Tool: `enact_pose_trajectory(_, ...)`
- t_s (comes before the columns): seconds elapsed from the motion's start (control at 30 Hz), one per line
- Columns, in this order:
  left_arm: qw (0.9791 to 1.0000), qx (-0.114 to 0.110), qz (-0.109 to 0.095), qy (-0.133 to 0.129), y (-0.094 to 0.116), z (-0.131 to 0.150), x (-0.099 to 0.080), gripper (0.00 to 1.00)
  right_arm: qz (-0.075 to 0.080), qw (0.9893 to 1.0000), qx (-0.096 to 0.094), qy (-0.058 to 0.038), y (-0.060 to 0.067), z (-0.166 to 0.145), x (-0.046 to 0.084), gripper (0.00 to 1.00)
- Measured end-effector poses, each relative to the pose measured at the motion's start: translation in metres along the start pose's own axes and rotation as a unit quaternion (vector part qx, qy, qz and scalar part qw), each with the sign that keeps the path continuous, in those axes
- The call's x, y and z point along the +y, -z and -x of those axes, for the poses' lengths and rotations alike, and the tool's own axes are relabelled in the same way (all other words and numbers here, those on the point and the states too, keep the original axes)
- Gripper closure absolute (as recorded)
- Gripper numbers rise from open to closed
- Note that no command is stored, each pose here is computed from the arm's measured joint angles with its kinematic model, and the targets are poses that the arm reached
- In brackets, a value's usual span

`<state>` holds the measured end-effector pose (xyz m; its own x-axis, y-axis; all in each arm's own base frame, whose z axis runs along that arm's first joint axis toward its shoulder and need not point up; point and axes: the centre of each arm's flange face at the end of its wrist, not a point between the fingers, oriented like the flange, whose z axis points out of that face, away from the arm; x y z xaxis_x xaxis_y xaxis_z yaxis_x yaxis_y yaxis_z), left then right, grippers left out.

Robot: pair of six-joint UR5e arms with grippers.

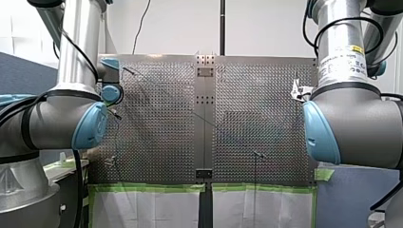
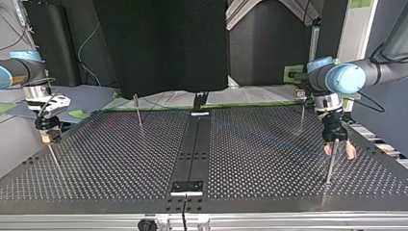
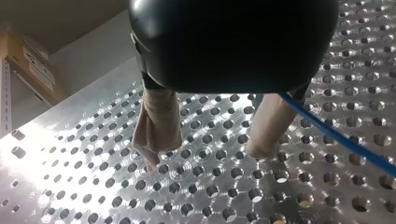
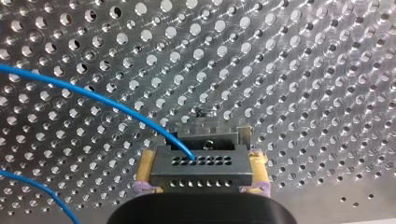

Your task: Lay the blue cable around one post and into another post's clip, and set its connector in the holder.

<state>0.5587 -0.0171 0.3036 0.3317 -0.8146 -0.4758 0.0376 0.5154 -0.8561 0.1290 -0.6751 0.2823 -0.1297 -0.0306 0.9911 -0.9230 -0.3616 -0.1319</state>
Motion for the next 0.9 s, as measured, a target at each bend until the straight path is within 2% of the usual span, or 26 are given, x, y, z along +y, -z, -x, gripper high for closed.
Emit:
enact_pose_trajectory(0.03,1.0,0.0,0.0,0.0,0.0,0.0,0.0,0.0,0.0,1.0,0.0,0.0,0.0,0.0001,0.0,0.72)
enact_pose_trajectory(0.1,1.0,0.0,0.0,0.0,-0.0001,0.0002,0.0001,0.0,0.0,1.0,0.0,0.0,0.0,0.0,0.0,0.72)
enact_pose_trajectory(0.13,1.0,0.0,0.0,0.0,-0.0001,0.0002,0.0001,0.0,0.0,1.0,0.0,0.0,0.0,0.0,0.0,0.18)
enact_pose_trajectory(0.17,1.0,0.0,0.0,0.0,-0.0001,0.0003,0.0001,0.0,0.0,1.0,0.0,0.0,0.0,0.0,0.0,0.0)
enact_pose_trajectory(0.73,1.0,0.001,0.005,-0.001,0.0007,0.0004,0.0013,0.0,0.0,1.0,0.0,0.0,0.0,0.0,0.0,0.0)
enact_pose_trajectory(0.9,0.9995,-0.002,0.026,-0.017,0.0046,0.0003,0.0047,0.0,0.0,1.0,0.0,0.0,0.0,0.0001,0.0,0.0)
